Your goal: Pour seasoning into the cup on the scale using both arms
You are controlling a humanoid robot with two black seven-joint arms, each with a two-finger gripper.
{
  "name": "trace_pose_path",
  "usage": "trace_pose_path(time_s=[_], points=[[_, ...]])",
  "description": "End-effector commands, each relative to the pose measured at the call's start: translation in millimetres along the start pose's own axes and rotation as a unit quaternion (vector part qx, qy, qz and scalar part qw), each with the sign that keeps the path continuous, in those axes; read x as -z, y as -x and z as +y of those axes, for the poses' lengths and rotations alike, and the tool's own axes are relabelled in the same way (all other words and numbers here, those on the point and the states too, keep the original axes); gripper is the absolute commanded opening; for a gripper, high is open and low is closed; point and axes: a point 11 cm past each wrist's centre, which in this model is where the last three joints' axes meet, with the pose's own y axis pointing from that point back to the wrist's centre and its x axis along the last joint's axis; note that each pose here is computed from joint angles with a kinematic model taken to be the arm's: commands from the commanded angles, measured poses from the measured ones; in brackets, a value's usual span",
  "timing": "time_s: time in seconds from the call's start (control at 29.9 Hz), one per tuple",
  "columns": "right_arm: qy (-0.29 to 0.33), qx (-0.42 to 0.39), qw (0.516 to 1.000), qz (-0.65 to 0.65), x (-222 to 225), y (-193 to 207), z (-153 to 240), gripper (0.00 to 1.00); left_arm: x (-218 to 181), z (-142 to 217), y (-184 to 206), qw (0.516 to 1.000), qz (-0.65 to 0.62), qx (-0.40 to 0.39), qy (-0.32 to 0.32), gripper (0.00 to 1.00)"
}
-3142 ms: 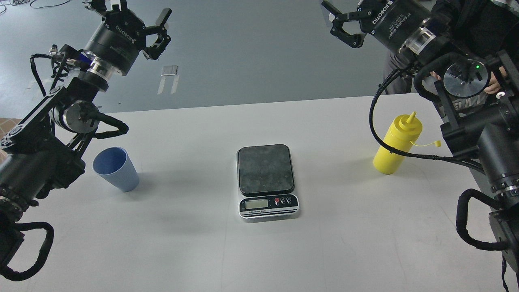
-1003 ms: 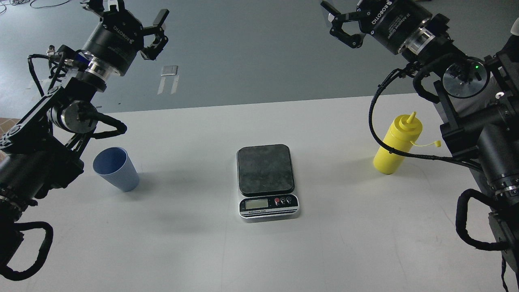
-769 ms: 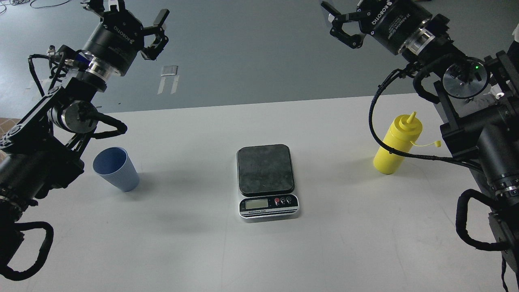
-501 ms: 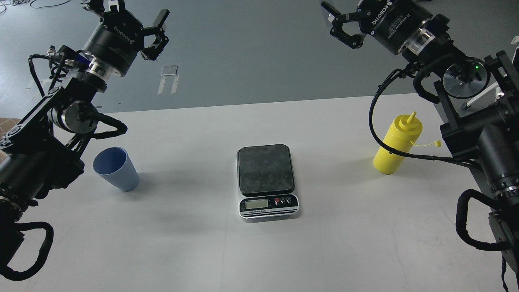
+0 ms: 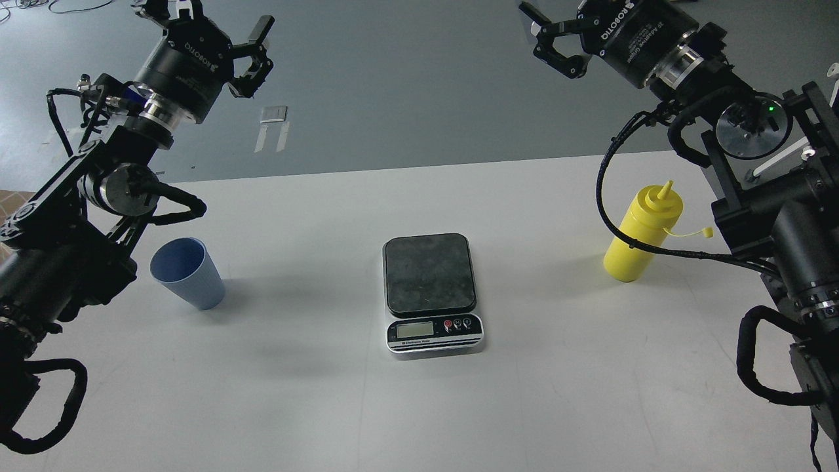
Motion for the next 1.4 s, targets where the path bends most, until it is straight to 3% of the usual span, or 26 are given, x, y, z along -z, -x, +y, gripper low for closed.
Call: trace_pose_path(time_s=[0.0, 1.37], points=[[0.000, 0.000, 1.000, 0.000, 0.1, 0.3, -0.1, 1.00, 0.5, 0.1, 0.1, 1.000, 0.000, 0.000, -0.001, 0.98], [0.001, -0.001, 1.000, -0.001, -1.8, -1.0, 1.3, 1.00, -3.3, -2.5, 4.8, 0.999, -0.030, 0.017, -0.010, 0.98]])
